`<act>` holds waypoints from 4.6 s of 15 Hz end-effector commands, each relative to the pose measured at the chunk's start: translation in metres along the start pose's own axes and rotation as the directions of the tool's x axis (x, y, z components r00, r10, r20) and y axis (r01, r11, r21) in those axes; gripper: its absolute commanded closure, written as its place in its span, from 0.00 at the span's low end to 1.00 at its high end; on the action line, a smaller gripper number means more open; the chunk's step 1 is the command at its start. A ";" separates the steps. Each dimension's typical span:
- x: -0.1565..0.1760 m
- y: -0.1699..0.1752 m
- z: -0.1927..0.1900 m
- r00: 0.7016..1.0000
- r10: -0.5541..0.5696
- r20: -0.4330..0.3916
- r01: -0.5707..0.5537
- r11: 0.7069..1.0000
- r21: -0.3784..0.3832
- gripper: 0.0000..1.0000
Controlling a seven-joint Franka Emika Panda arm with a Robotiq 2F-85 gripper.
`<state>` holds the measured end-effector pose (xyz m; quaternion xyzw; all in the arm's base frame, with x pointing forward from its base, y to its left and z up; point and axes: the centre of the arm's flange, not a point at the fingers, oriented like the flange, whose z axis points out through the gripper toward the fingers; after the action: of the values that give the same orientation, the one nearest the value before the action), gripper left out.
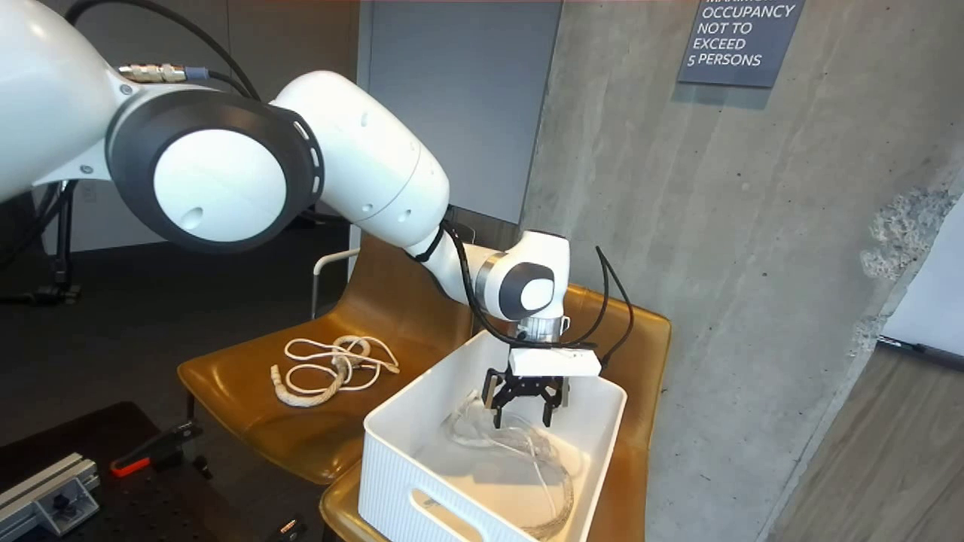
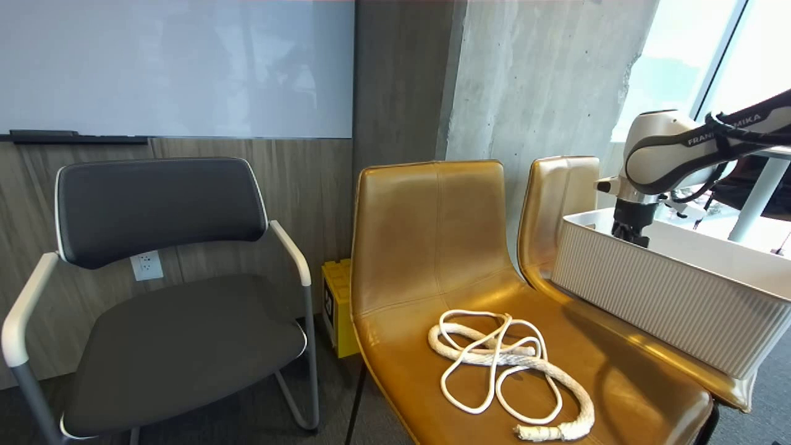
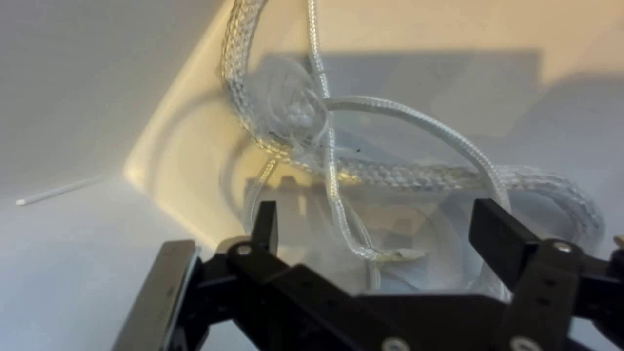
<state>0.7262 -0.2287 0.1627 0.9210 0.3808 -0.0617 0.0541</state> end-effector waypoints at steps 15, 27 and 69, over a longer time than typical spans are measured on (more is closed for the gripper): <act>0.011 0.024 0.070 0.979 -0.045 0.199 0.058 0.996 -0.061 0.51; 0.011 0.004 0.040 0.976 -0.005 0.216 0.026 0.995 -0.095 0.96; 0.334 -0.360 -0.197 0.953 0.301 0.033 -0.297 0.951 -0.088 0.96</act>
<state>0.7209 0.3091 0.2930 0.9521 0.2762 -0.0512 0.1211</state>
